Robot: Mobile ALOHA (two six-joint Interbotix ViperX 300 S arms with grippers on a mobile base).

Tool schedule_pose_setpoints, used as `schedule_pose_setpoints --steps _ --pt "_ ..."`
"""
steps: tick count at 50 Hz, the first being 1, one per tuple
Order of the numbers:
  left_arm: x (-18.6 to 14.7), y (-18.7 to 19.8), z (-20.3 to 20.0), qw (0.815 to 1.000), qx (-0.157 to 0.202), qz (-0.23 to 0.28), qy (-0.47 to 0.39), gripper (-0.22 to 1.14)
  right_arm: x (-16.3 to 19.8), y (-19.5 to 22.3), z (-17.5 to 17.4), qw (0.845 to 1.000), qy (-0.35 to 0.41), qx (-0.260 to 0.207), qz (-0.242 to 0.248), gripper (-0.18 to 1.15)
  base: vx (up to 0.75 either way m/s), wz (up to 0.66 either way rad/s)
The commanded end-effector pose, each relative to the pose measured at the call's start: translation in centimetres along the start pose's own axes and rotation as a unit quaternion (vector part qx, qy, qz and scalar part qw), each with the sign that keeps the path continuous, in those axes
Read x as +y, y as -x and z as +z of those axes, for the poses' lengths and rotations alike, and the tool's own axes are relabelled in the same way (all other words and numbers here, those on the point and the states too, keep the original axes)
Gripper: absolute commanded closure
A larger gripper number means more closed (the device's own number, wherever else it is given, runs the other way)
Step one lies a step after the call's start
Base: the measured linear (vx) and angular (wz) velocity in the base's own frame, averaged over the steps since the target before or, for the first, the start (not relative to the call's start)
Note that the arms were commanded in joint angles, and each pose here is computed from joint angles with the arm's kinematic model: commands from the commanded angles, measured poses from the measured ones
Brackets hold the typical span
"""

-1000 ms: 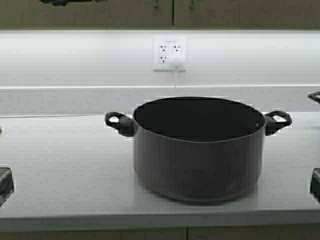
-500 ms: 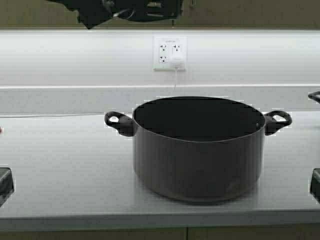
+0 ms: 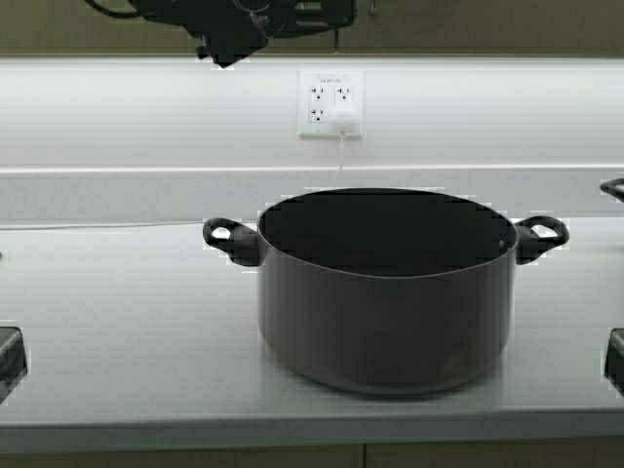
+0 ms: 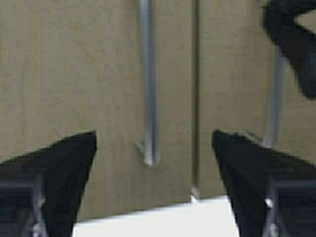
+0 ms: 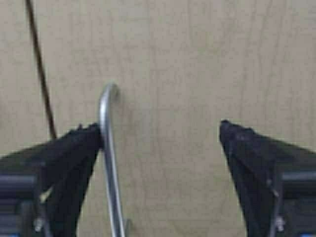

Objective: Open the cabinet, put the pot inside, then close it

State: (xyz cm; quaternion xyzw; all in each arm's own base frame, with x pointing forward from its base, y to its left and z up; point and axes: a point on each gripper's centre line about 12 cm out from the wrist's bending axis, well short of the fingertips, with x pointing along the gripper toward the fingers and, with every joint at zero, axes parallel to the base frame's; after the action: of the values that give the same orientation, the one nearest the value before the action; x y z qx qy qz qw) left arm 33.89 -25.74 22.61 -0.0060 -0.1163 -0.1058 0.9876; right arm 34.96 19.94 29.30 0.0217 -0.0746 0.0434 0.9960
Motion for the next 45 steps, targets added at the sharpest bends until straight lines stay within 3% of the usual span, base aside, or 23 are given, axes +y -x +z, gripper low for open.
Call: schedule_pose_setpoints --steps 1,18,23,28,33,36,39,42,45 --pt "0.1 -2.0 1.8 0.999 -0.031 0.016 0.017 -0.09 0.2 -1.5 1.0 1.000 -0.011 0.006 0.009 -0.04 0.00 0.00" --pt "-0.6 -4.0 0.9 0.999 -0.031 0.019 0.020 -0.09 0.8 -3.3 0.1 1.000 0.004 0.011 0.016 -0.04 0.00 0.00" --pt "-0.5 -3.9 0.7 0.999 -0.030 0.020 0.018 -0.05 1.1 -3.5 0.0 1.000 0.016 0.005 0.026 0.04 -0.02 -0.01" --pt "-0.4 -3.6 0.4 0.999 -0.027 0.021 0.014 0.19 1.2 -3.5 0.1 0.999 0.017 0.002 0.029 0.34 -0.03 -0.01" --pt "-0.3 -3.5 0.3 0.999 -0.025 0.020 0.013 0.67 1.2 -3.5 0.2 0.999 0.017 0.001 0.030 0.84 -0.02 -0.01" --pt "-0.3 -3.5 0.3 0.999 -0.024 0.020 0.013 0.95 1.1 -3.4 0.3 0.999 0.016 0.000 0.030 1.05 -0.02 0.01" --pt "-0.3 -3.5 0.4 0.999 -0.025 0.020 0.012 1.04 1.0 -3.2 0.5 0.999 0.016 -0.001 0.030 1.02 -0.02 0.01" --pt "-0.2 -3.4 0.6 0.999 -0.025 0.020 0.012 0.94 0.8 -2.9 0.7 0.999 0.015 -0.002 0.030 0.89 -0.02 0.01" --pt "-0.2 -3.3 0.7 1.000 -0.022 0.018 0.013 0.85 0.7 -2.6 1.0 0.999 0.014 -0.003 0.031 0.87 -0.01 0.00"
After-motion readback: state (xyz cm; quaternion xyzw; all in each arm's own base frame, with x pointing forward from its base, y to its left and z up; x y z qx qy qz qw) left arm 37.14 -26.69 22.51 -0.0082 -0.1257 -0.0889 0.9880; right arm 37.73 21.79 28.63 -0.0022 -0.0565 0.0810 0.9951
